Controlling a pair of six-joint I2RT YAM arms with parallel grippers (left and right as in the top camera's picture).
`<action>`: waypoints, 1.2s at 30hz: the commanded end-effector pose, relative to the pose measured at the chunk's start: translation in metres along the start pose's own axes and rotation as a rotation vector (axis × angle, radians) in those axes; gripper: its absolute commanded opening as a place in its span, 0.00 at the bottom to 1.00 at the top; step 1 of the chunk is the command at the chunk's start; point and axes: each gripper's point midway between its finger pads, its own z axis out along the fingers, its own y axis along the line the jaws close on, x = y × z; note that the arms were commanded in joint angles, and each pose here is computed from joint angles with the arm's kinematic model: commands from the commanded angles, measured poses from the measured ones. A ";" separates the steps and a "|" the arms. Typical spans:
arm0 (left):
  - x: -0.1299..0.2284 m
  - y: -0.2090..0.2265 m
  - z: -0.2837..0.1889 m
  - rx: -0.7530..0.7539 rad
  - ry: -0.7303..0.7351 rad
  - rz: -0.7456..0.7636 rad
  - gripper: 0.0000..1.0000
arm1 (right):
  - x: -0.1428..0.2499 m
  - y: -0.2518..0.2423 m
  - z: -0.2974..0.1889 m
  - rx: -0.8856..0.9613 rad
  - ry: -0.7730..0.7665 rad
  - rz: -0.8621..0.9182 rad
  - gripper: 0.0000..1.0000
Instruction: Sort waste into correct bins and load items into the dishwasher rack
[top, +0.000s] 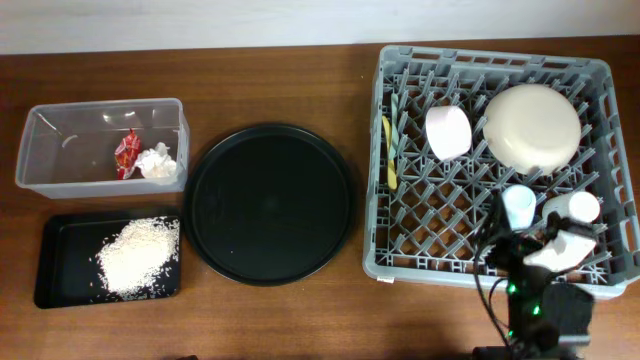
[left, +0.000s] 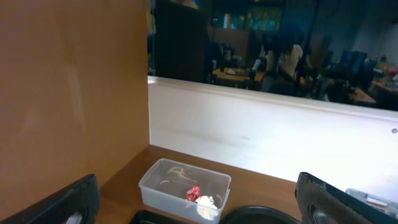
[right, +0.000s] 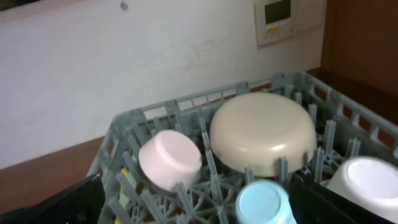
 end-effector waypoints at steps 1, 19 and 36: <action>0.001 -0.003 0.001 0.011 0.005 -0.012 1.00 | 0.033 0.001 -0.002 -0.060 -0.002 -0.016 0.98; 0.001 -0.003 0.001 0.011 0.005 -0.012 1.00 | 0.082 0.002 0.014 -0.123 0.008 -0.009 0.98; 0.000 0.001 0.001 -0.013 0.003 0.031 1.00 | 0.082 0.002 0.014 -0.123 0.008 -0.009 0.98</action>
